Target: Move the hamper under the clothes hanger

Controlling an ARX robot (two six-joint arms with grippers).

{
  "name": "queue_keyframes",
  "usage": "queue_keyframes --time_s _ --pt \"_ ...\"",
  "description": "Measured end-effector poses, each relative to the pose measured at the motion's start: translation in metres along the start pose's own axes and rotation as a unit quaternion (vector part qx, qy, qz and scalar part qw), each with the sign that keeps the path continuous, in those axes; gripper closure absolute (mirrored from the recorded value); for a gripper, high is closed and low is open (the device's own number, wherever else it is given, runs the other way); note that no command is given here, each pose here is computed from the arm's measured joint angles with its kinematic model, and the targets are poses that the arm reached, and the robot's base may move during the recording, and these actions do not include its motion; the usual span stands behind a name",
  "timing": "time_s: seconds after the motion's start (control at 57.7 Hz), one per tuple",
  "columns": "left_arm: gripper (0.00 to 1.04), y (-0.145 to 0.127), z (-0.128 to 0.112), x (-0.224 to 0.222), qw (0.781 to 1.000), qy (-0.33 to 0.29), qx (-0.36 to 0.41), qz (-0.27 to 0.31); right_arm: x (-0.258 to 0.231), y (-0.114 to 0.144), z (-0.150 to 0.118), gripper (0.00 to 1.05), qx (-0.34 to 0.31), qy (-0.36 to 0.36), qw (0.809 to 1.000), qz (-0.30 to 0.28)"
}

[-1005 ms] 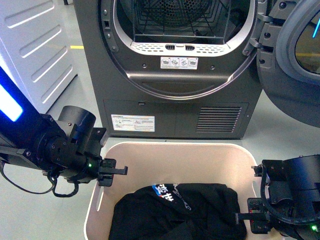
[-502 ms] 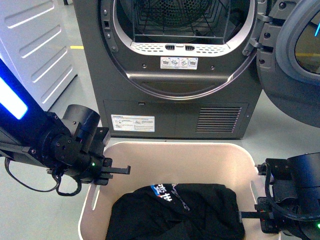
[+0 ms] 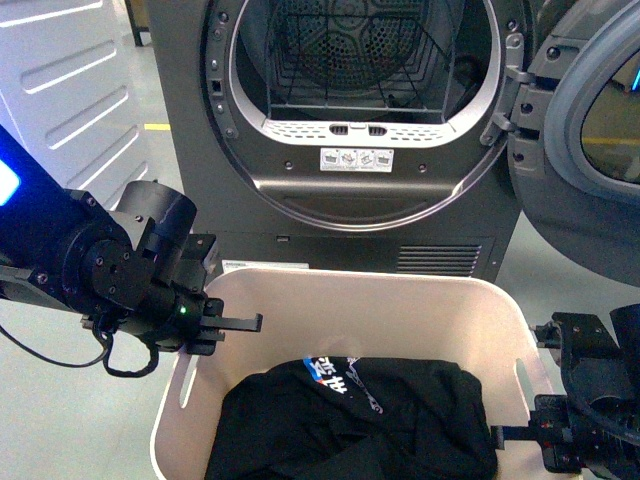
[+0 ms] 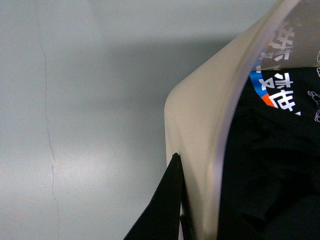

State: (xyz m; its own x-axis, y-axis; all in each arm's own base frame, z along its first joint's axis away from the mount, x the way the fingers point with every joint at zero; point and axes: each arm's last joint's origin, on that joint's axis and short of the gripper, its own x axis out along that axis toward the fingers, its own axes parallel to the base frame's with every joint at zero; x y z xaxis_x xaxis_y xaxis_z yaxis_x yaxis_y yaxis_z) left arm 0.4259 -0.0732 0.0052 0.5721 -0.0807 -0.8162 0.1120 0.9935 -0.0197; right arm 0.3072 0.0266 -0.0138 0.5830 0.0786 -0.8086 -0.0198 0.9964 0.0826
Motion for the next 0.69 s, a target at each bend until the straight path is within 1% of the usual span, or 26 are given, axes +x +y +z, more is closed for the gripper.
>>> queue_keyframes --time_s 0.104,0.26,0.693 --pt "1.01 -0.0004 0.0034 -0.006 1.0 -0.006 0.001 0.001 -0.0016 0.0001 -0.0004 1.02 0.0 0.0 1.0 0.004" --pt "1.01 -0.0001 -0.0026 -0.0064 1.0 -0.003 0.001 0.004 -0.0032 0.0018 -0.003 1.02 -0.002 -0.006 1.0 0.013" --pt "1.01 -0.0001 -0.0026 -0.0064 1.0 -0.003 0.001 0.004 -0.0032 0.0024 -0.0032 1.02 -0.003 -0.007 1.0 0.013"
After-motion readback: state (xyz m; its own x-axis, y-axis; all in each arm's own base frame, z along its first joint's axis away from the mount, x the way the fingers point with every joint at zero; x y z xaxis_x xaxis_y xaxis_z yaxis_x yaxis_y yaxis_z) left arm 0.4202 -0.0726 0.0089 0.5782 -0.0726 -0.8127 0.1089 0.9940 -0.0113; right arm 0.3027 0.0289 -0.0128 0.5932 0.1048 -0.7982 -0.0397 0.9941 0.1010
